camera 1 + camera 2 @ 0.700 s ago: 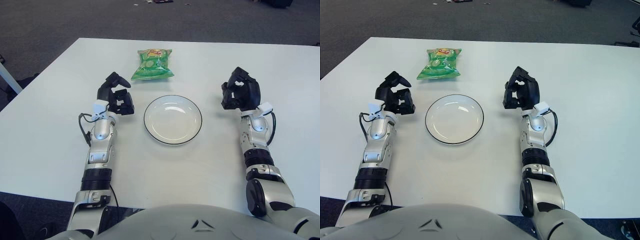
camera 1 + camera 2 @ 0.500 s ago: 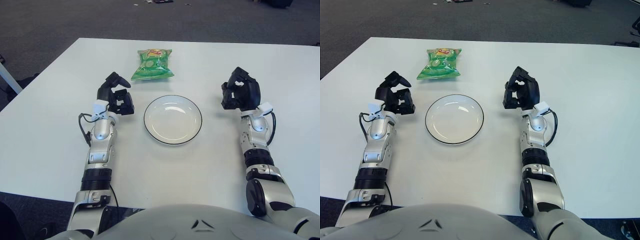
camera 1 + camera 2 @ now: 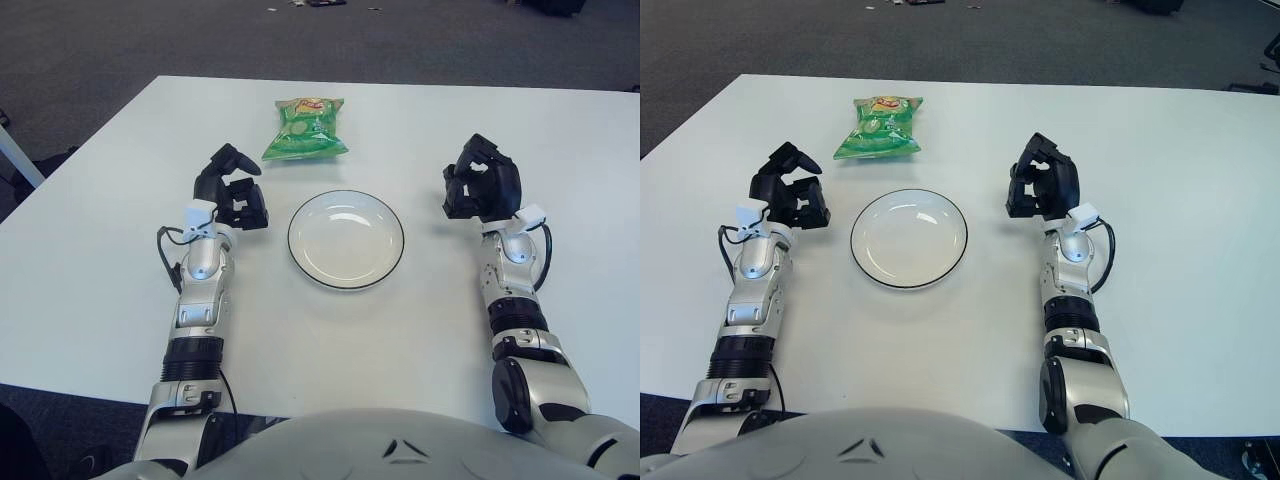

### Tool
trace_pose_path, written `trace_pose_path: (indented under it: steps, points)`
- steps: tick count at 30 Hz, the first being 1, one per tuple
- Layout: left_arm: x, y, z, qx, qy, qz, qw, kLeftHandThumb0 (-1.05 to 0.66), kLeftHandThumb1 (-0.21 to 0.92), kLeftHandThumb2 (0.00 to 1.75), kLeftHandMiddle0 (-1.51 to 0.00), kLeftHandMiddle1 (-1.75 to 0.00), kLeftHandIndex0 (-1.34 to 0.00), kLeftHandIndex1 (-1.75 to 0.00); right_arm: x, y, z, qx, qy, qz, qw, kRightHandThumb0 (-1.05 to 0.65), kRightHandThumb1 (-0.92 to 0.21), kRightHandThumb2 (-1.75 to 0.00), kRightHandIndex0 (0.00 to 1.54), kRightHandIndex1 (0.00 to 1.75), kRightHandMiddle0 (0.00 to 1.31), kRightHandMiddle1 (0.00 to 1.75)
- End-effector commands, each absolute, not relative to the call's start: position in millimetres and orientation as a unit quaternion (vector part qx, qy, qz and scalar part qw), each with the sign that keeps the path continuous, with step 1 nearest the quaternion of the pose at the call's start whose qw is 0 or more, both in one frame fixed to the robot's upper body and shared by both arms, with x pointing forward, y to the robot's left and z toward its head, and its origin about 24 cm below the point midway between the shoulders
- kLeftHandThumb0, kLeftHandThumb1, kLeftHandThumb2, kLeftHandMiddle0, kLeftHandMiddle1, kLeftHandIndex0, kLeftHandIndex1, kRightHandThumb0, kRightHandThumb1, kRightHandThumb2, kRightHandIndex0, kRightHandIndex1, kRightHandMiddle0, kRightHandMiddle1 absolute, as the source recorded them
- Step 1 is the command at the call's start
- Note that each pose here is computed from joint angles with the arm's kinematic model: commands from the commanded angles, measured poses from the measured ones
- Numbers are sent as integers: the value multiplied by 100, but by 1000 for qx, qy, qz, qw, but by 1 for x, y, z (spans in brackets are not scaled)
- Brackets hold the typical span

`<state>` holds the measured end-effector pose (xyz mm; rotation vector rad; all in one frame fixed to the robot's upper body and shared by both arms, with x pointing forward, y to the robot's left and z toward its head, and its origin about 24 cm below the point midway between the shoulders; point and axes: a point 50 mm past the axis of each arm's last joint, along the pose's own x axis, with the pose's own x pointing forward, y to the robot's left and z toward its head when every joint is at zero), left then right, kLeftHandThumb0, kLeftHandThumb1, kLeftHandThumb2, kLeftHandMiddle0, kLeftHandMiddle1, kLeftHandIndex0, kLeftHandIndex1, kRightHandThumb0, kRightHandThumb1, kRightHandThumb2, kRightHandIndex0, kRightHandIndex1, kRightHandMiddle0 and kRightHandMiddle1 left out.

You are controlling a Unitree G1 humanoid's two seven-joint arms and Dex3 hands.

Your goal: Put the snack into the plate.

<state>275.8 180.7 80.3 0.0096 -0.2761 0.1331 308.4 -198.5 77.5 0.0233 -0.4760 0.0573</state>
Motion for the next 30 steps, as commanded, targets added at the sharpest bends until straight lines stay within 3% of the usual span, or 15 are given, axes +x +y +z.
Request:
trace_pose_path:
  steps: [1,10,20,30]
  points:
    - [253,181,35,-11,-47,93,995,-55,13,155,-135,-175,-77,-175,270,-196,4,60,-102,-1,993,-54,-18,-148,134,175,73,175]
    - [257,188,41,-15,-50,101,994,-56,12,156,-134,-175,-77,-175,271,-196,4,61,-103,4,993,-52,-22,-144,135,175,70,175]
    - [282,204,69,10,-104,100,989,-56,11,157,-129,-175,-79,-175,271,-196,3,59,-102,3,993,-52,-21,-145,135,175,70,175]
    - [300,205,103,143,-184,94,968,-57,9,159,-131,-175,-80,-175,270,-195,3,60,-105,2,993,-52,-21,-145,135,175,70,175]
